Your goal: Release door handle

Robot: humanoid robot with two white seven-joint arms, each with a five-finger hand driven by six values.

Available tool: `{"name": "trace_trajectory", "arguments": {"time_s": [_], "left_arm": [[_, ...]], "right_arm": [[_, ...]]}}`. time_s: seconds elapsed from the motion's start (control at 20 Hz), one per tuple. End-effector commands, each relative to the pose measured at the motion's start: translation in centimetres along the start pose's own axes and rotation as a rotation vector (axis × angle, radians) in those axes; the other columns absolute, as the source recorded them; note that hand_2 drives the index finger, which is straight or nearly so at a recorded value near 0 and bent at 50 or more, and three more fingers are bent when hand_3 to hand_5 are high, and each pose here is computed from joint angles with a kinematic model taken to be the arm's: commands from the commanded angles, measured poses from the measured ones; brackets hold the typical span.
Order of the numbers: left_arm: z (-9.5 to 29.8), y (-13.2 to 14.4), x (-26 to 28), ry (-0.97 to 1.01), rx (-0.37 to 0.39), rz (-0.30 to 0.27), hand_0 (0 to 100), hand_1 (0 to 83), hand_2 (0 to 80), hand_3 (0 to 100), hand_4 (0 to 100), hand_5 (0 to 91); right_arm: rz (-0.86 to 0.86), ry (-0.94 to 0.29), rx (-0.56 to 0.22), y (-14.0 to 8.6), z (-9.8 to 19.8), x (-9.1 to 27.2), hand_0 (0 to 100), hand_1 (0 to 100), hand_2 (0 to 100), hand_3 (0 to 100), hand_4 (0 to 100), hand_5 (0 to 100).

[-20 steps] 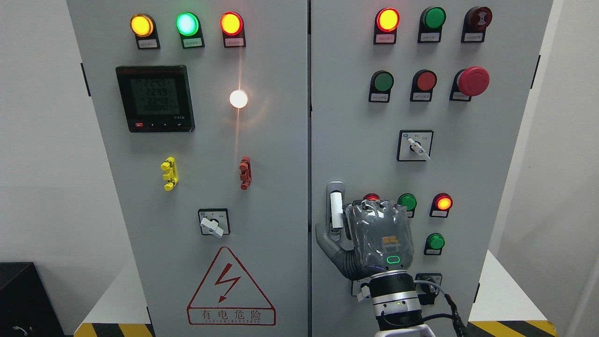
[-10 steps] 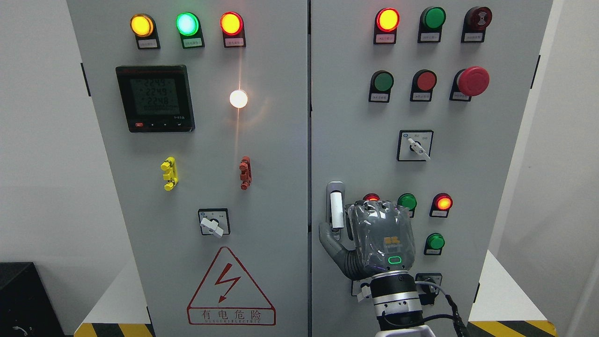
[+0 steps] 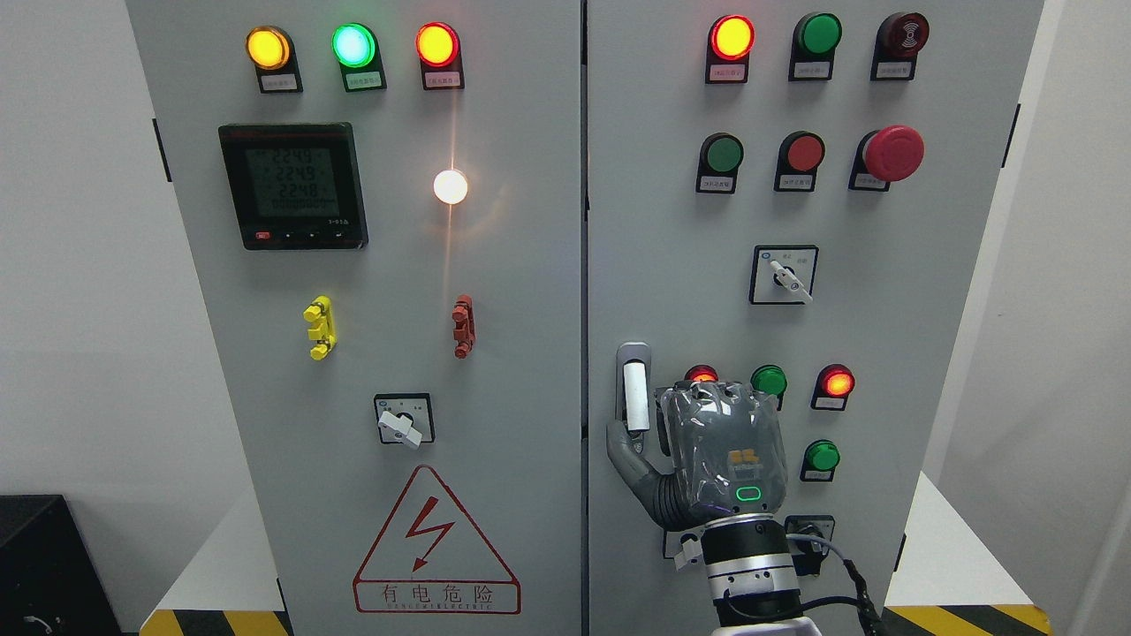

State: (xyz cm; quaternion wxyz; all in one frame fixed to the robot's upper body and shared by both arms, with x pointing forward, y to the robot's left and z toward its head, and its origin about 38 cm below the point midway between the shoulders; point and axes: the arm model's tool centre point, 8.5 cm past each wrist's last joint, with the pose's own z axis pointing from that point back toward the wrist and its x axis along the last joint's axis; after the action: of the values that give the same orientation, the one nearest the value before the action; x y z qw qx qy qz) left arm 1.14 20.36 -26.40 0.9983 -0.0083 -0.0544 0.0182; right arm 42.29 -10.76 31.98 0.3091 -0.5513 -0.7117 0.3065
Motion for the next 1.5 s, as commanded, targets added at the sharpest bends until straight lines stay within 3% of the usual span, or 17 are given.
{"name": "trace_trajectory", "arguments": {"time_s": [0.0, 1.45], "left_arm": [[-0.01, 0.10, 0.68, 0.003, 0.004, -0.002, 12, 55.6, 0.0, 0, 0, 0.0], [-0.01, 0.10, 0.68, 0.003, 0.003, -0.003, 12, 55.6, 0.0, 0, 0, 0.0]], "right_arm": [[-0.002, 0.007, -0.002, -0.13, 0.20, -0.10, 40, 39, 95, 100, 99, 100], [0.001, 0.029, -0.005, -0.21, -0.16, -0.62, 47, 38, 95, 100, 99, 100]]}}
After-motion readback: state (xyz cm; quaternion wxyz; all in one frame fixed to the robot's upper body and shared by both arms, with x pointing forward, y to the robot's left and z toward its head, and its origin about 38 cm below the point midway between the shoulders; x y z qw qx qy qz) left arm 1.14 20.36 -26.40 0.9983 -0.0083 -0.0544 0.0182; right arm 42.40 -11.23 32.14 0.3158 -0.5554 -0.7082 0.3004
